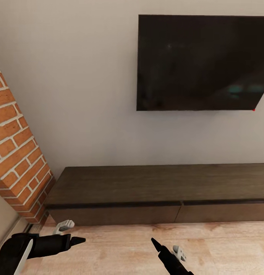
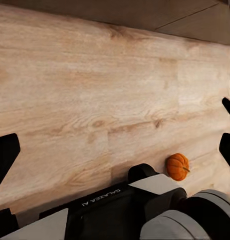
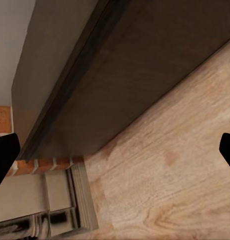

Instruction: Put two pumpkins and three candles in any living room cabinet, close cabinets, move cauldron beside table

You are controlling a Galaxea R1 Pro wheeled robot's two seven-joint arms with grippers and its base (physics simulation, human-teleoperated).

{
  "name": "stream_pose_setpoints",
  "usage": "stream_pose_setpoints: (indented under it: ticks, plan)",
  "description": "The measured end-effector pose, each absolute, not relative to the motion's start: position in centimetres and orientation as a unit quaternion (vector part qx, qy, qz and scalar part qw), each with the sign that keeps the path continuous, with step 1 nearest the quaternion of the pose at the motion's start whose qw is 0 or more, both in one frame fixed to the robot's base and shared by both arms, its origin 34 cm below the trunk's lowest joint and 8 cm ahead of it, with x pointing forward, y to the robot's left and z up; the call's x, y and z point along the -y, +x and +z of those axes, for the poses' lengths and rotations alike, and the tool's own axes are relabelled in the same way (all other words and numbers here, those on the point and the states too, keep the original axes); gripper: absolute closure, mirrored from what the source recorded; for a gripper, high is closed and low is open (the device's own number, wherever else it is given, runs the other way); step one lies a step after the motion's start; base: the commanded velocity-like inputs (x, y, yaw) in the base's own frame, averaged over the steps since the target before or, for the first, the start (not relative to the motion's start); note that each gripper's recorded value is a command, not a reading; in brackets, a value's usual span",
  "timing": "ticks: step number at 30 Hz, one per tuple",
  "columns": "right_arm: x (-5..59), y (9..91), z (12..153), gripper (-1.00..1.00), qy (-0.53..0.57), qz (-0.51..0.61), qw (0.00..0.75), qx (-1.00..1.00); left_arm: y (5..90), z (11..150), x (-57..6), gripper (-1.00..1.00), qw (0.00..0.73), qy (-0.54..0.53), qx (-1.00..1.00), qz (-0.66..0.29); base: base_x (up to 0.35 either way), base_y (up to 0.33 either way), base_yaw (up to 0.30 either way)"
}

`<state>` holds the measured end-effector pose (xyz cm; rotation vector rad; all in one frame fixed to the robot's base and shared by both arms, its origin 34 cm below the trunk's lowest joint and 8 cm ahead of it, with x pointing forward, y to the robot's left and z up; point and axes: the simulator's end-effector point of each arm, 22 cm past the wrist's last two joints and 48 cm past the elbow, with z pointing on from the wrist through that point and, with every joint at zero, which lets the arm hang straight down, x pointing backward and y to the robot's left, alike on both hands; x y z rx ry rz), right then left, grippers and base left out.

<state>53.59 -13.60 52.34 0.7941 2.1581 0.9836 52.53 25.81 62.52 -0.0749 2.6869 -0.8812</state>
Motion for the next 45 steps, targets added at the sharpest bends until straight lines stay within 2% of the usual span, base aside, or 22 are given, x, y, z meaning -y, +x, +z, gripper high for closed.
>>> stream_pose_setpoints:
  ticks: [25,45]
  plan:
    - [16.2,55.0,48.6,-1.0,0.316,0.348,0.374,-0.8,51.8,59.0,-26.0,-1.0,0.158,-0.02,-0.927,-0.34,0.0,0.0,0.0]
    - [15.0,55.2,45.2,-1.0,0.322,0.355,0.378,-0.792,51.0,55.9,-25.0,-1.0,0.159,-0.015,-0.915,-0.371,0.0,0.0,0.0]
